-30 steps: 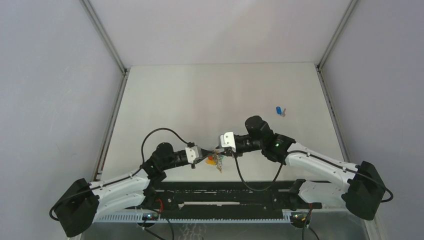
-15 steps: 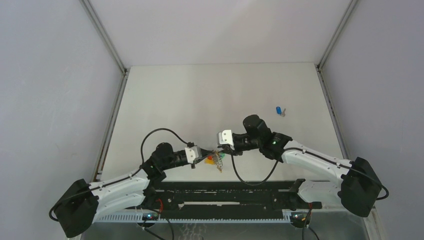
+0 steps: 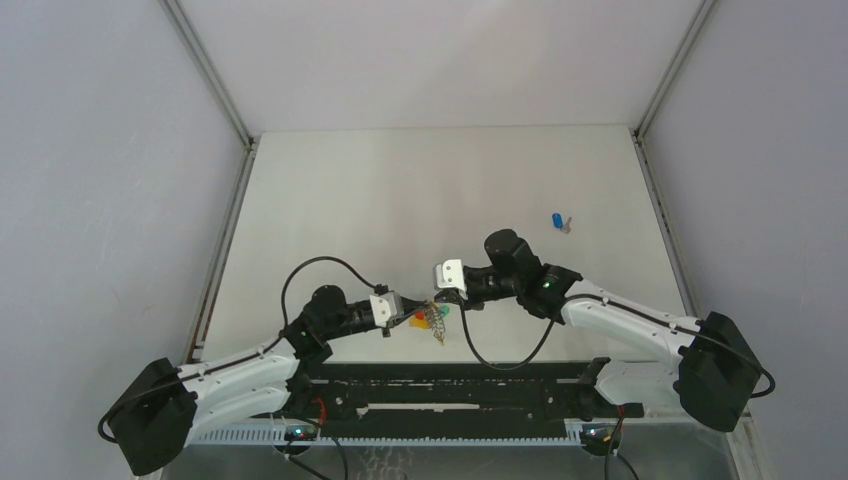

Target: Put the keys on the keyring

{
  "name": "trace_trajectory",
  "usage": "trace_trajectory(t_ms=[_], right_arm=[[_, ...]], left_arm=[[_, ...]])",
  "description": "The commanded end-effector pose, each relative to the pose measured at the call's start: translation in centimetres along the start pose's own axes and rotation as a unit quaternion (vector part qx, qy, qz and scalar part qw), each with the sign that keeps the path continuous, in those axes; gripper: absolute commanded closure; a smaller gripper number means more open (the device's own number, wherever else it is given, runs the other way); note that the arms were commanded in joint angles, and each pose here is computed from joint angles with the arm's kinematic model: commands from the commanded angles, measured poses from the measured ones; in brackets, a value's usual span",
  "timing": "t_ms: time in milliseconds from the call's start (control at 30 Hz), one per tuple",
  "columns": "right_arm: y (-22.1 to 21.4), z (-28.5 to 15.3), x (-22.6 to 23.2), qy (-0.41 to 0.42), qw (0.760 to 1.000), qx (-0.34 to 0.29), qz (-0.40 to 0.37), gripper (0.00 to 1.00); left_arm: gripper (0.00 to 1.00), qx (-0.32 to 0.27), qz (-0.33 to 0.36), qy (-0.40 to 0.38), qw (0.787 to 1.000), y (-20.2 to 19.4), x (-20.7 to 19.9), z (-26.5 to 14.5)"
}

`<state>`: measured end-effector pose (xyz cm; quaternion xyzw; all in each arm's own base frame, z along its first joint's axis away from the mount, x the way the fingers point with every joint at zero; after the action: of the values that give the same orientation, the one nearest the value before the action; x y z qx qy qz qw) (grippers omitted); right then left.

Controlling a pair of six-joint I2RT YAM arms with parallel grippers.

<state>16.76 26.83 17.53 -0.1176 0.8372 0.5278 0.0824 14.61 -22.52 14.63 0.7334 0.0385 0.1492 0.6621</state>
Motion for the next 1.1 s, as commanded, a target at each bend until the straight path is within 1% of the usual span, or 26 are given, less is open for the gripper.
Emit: trace_trajectory(t_ms=[0,267,500,700,833,933,1067], right_arm=[[0.9,0.1,-0.4,-0.006,1.000,-0.019,-0.019,1.00],[1.5,0.4,-0.2,-0.008,0.999,-0.021,-0.036,1.00],[1.6,0.8,0.1,-0.006,0.999,-0.010,-0.045,1.00],[1.2,1.1,0.3,-0.011,0.998,0.012,-0.052,1.00],[1.3,1.1,0.3,-0.017,0.998,0.019,-0.059,1.00],[1.3,1.2,0.3,-0.022,0.997,0.024,-0.066,1.00],[1.1,1.3,0.4,-0.027,0.996,0.035,-0.072,1.00]], left_arm=[[1.00,-0.031,0.015,-0.009,0.999,1.3,-0.2,0.1],[1.00,-0.020,0.007,-0.014,1.000,1.2,-0.1,0.4],[1.00,-0.013,-0.005,-0.011,1.000,1.3,0.0,0.5],[1.00,-0.011,-0.017,0.010,1.000,1.3,0.5,0.5],[1.00,0.006,-0.037,0.012,0.999,1.0,0.9,0.8],[1.00,0.005,-0.041,0.011,0.999,1.1,0.9,0.9],[1.00,0.004,-0.048,0.027,0.998,1.2,1.3,0.8]])
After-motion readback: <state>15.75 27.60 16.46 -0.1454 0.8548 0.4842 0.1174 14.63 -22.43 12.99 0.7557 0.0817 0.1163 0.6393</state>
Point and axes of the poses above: each gripper's point midway between its finger pads, its own z axis out along the fingers, its own x axis along the line the jaws close on, y = z × x, the point moved 5 cm from there along -z, back along the fingers, and after that the axes turned 2 degrees about -z, right-handed, at the moved point
